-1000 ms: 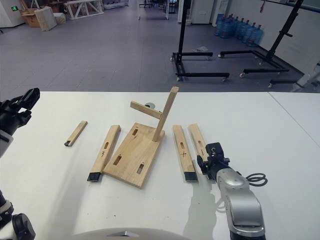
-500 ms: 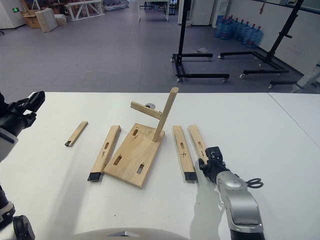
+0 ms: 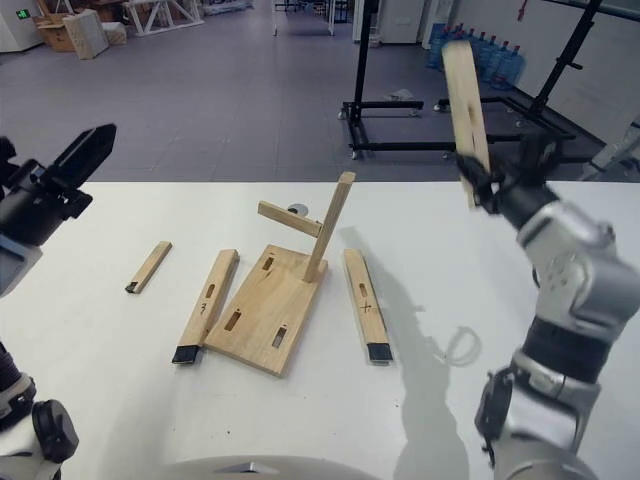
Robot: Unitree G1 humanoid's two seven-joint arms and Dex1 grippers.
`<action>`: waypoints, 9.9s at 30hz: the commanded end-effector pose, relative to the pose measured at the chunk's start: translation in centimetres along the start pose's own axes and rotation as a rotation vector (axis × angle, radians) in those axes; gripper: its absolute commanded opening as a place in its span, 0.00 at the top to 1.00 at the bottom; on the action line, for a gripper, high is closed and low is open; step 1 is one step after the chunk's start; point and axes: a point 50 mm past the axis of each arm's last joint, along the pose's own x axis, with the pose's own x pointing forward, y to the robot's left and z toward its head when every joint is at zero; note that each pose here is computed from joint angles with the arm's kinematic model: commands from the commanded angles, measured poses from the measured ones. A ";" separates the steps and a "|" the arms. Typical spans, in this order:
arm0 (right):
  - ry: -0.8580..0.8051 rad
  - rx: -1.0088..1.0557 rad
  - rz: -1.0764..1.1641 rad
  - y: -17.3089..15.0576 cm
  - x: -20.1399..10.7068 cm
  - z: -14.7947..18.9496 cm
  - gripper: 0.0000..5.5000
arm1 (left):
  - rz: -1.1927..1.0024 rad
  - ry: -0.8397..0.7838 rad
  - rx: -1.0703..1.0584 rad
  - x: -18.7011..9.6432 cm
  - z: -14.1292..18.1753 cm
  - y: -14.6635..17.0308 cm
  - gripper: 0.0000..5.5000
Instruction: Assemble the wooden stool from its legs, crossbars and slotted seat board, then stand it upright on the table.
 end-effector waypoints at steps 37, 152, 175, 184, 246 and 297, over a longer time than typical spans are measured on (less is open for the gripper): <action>0.111 0.428 0.937 12.2 3.9 -3.9 0.63 | -0.402 0.111 -0.415 7.6 -2.8 -3.7 0.05; 1.145 -0.949 1.047 7.3 -9.2 -20.1 0.40 | -0.017 0.102 0.326 2.7 -2.6 3.1 0.63; 0.673 -0.745 0.747 7.7 -1.0 -9.7 0.40 | -0.161 0.205 -0.082 3.5 -6.5 6.4 0.63; 0.657 -0.675 0.773 8.8 -0.9 -10.0 0.40 | -0.240 0.155 -0.143 6.5 -8.5 8.5 0.63; 0.590 -0.614 0.779 12.0 0.4 -11.4 0.40 | -0.313 -0.009 -0.124 5.6 -15.5 8.9 0.63; 0.942 -0.972 0.793 8.0 -2.9 -18.7 0.40 | -0.321 0.135 -0.010 6.3 -17.2 9.4 0.63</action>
